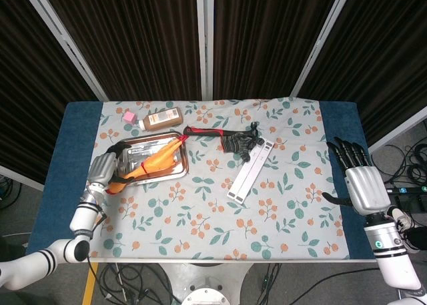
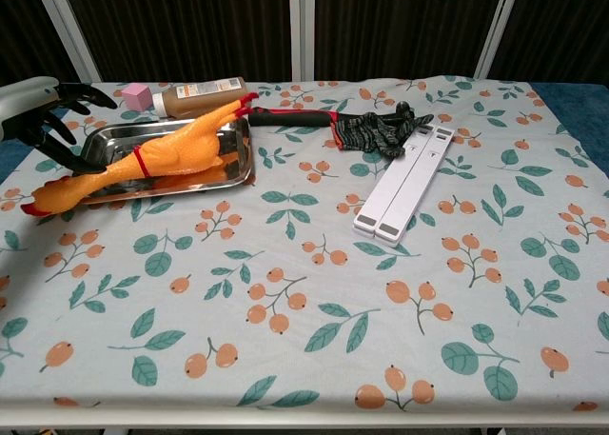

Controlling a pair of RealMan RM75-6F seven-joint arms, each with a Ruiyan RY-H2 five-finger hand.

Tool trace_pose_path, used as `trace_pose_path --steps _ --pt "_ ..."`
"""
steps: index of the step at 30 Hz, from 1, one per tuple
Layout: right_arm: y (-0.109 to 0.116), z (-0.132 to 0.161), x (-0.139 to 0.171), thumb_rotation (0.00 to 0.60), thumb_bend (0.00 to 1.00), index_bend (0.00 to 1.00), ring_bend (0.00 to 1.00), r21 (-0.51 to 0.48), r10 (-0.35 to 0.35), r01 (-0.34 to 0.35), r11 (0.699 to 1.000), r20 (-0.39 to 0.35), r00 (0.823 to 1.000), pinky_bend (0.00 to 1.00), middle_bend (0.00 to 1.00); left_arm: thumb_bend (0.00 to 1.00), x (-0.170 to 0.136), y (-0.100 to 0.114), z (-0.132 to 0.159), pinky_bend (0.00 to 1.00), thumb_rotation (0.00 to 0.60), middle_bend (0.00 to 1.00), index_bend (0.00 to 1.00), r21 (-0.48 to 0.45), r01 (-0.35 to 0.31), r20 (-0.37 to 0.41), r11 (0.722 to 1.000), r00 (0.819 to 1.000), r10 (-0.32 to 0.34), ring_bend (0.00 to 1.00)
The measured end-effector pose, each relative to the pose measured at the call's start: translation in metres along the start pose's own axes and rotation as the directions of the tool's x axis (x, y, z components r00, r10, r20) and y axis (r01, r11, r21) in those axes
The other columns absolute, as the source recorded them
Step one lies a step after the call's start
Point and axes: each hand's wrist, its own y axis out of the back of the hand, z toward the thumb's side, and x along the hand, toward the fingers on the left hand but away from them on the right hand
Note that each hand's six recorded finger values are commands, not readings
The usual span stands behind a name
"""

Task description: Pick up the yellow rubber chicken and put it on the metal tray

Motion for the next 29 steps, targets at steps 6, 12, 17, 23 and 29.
trace_pose_path --steps 6,12,17,23,29 --pt "-0.001 -0.006 0.002 0.6 0.0 0.0 0.0 0.003 0.01 -0.01 1.0 0.015 1.0 0.0 0.0 0.14 -0.002 0.006 0.002 0.28 0.6 0.12 0.19 -0.017 -0.012 -0.005 1.0 1.0 0.012 0.11" --pt "-0.006 -0.012 0.009 0.6 0.09 0.0 0.0 0.013 0.065 -0.065 0.998 -0.001 0.998 0.04 0.0 0.14 -0.02 0.034 -0.006 0.27 0.6 0.13 0.19 -0.01 -0.057 0.003 0.998 0.998 0.057 0.11" --pt "-0.013 -0.026 0.023 0.6 0.14 0.0 0.0 0.037 0.106 -0.105 0.994 -0.033 0.994 0.05 0.05 0.14 -0.055 0.069 -0.031 0.27 0.6 0.14 0.2 0.075 -0.131 -0.021 0.989 0.991 0.133 0.11" --pt "-0.02 -0.049 0.048 0.6 0.15 0.0 0.0 0.059 0.057 -0.058 0.997 0.017 0.998 0.05 0.08 0.14 -0.112 0.085 -0.055 0.26 0.6 0.14 0.2 0.183 -0.209 -0.033 0.961 0.975 0.219 0.11" --pt "-0.026 -0.059 0.077 0.6 0.15 0.0 0.0 0.009 0.0 -0.001 1.0 0.079 0.997 0.05 0.08 0.14 -0.174 0.086 -0.065 0.26 0.6 0.14 0.2 0.229 -0.259 -0.035 0.939 0.961 0.274 0.11"
